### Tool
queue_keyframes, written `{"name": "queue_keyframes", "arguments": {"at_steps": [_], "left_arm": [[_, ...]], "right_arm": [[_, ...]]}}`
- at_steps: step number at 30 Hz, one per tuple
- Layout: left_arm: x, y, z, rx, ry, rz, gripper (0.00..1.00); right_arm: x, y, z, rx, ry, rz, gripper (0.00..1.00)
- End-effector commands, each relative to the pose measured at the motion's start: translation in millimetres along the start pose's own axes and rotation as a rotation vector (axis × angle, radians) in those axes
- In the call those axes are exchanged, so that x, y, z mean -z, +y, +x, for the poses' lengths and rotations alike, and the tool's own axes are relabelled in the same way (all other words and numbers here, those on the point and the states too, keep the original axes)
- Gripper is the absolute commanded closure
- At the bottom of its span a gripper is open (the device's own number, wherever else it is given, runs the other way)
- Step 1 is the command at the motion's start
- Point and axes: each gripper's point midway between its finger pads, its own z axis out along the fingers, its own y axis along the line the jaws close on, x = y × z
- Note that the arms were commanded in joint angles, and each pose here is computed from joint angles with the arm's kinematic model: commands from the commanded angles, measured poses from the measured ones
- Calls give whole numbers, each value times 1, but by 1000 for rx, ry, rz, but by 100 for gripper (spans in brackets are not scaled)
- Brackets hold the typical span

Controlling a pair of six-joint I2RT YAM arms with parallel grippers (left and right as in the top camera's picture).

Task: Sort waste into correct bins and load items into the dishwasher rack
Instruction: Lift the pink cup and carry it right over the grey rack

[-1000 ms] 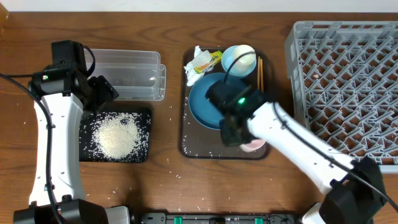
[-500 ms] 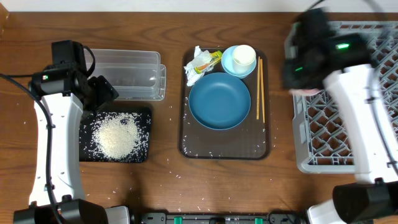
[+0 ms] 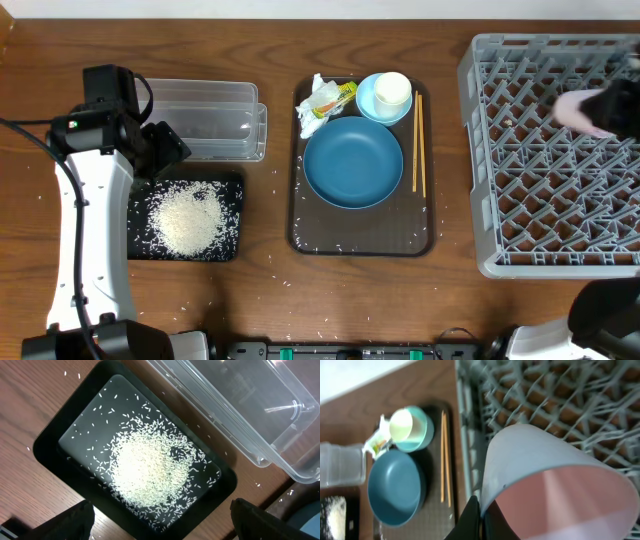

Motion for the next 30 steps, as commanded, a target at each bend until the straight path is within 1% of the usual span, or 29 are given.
{"name": "queue_keyframes", "arguments": {"at_steps": [1, 4, 7, 11, 20, 23, 27, 30], "left_arm": [[3, 2, 1, 7, -8, 3, 10], [3, 2, 1, 7, -8, 3, 10], [3, 2, 1, 7, -8, 3, 10], [3, 2, 1, 7, -8, 3, 10], [3, 2, 1, 7, -8, 3, 10], [3, 2, 1, 7, -8, 3, 10], [3, 2, 1, 7, -8, 3, 10], [3, 2, 1, 7, -8, 3, 10]], "right_arm": [[17, -2, -14, 32, -91, -93, 99], [21, -14, -26, 58, -167, -133, 99], [16, -32, -36, 81, -231, -130, 99], [-3, -50, -42, 129, -293, -123, 99], [-51, -86, -41, 271, -450, -74, 99], [-58, -92, -40, 234, -497, -77, 99], [-64, -100, -40, 141, -552, -97, 99], [-71, -115, -40, 16, -563, -121, 99]]}}
